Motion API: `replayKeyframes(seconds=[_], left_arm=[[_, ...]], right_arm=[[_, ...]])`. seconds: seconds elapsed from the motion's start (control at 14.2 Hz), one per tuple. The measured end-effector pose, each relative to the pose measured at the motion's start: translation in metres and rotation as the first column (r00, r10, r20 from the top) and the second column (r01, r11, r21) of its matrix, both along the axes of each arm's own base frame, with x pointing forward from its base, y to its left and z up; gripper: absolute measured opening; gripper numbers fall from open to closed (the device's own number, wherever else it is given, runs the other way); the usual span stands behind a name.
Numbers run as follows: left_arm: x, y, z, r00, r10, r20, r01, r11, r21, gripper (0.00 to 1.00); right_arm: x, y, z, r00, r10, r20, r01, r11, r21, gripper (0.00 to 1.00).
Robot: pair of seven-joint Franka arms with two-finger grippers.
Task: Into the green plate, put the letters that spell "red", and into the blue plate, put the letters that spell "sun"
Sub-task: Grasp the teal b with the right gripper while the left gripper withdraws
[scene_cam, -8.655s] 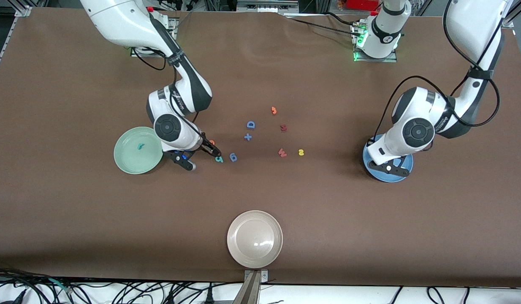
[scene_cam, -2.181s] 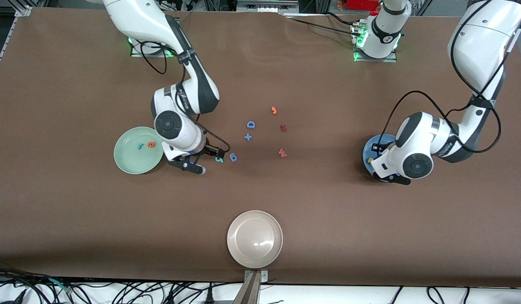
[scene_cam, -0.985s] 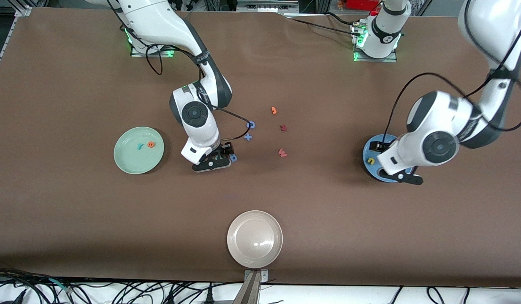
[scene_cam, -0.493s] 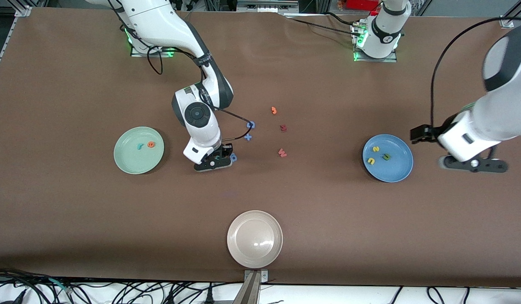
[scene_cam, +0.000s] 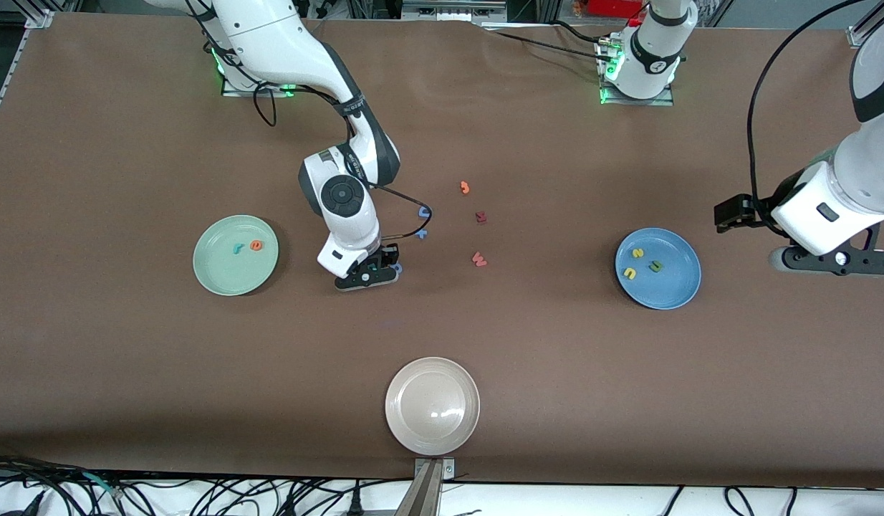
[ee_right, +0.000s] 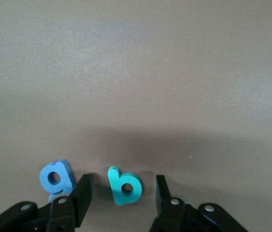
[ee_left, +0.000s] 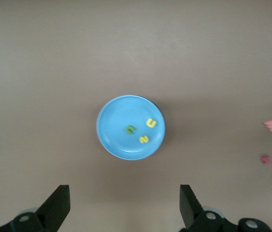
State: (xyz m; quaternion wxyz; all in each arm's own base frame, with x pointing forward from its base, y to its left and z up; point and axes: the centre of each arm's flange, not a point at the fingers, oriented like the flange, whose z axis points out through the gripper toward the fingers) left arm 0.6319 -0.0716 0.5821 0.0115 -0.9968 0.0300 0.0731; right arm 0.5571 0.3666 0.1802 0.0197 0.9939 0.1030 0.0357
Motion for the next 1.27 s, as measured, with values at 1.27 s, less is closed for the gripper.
replayKeyframes(seconds=[1.27], left_arm=[[-0.083, -0.002, 0.006, 0.996, 0.02, 0.082, -0.018, 1.0, -0.023, 1.0]], right_arm=[[0.0, 0.002, -0.001, 1.0, -0.018, 0.006, 0.018, 1.0, 0.005, 0.29]])
